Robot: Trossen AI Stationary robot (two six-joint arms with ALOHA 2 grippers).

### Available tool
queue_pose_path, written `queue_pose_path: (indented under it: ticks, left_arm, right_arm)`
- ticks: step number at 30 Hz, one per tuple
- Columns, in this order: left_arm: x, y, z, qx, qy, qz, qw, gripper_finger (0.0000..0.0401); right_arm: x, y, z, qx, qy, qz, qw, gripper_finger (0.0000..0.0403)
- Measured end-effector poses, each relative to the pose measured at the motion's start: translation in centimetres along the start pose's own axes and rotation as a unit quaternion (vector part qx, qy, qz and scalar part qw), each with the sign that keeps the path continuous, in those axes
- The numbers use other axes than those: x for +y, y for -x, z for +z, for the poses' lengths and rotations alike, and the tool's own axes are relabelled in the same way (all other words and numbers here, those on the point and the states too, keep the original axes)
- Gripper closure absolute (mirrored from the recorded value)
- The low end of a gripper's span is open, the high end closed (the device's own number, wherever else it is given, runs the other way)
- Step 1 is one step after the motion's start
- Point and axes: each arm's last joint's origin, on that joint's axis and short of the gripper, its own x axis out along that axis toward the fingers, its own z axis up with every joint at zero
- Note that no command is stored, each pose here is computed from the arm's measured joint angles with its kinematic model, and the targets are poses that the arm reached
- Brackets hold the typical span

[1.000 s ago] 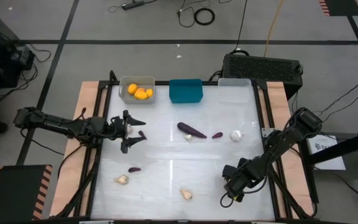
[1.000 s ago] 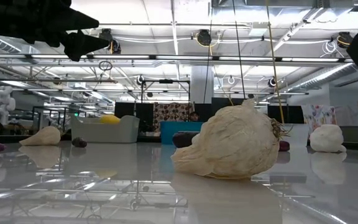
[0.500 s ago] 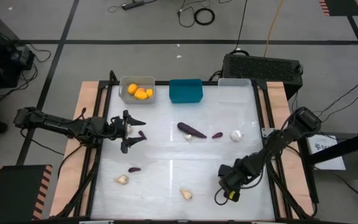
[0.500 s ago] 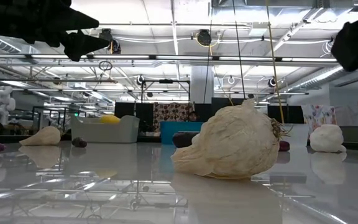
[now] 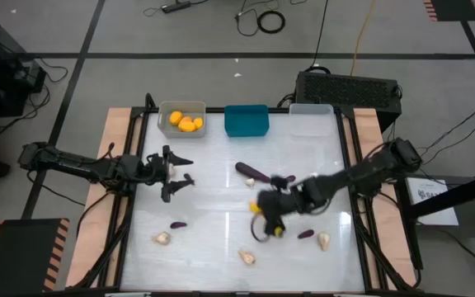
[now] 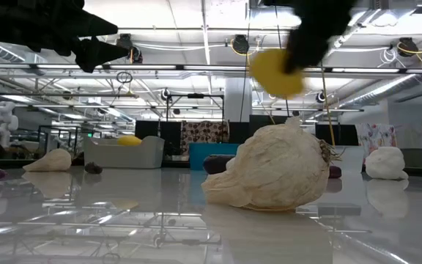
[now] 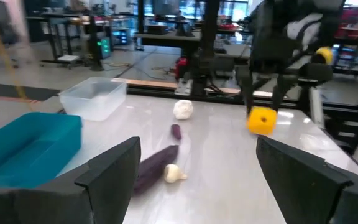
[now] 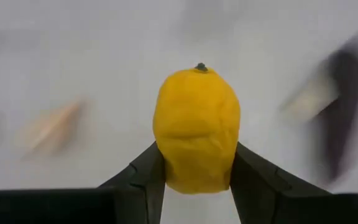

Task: Sort produce into baskets
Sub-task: Put the lemon into the gray bin

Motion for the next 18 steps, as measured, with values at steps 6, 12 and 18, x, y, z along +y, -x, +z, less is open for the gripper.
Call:
queue_pose_path:
  ticks: [6,12,18]
  left_arm:
    - [0.5,0.0,-0.1,-0.002,0.007,0.09,0.996,0.0074]
    - [1.1,0.2,-0.2,-0.002,0.006,0.182,0.983,0.0074]
    - [1.2,0.3,-0.3,0.002,-0.006,0.213,0.977,0.0074]
  right_arm:
    - [-6.3,-1.1,5.9,-0.174,0.033,-0.085,0.981,0.0262]
    - [-14.4,-4.8,10.1,-0.311,-0.026,-0.061,0.948,0.0262]
    - [-20.9,-11.5,12.2,-0.365,-0.089,-0.011,0.927,0.0261]
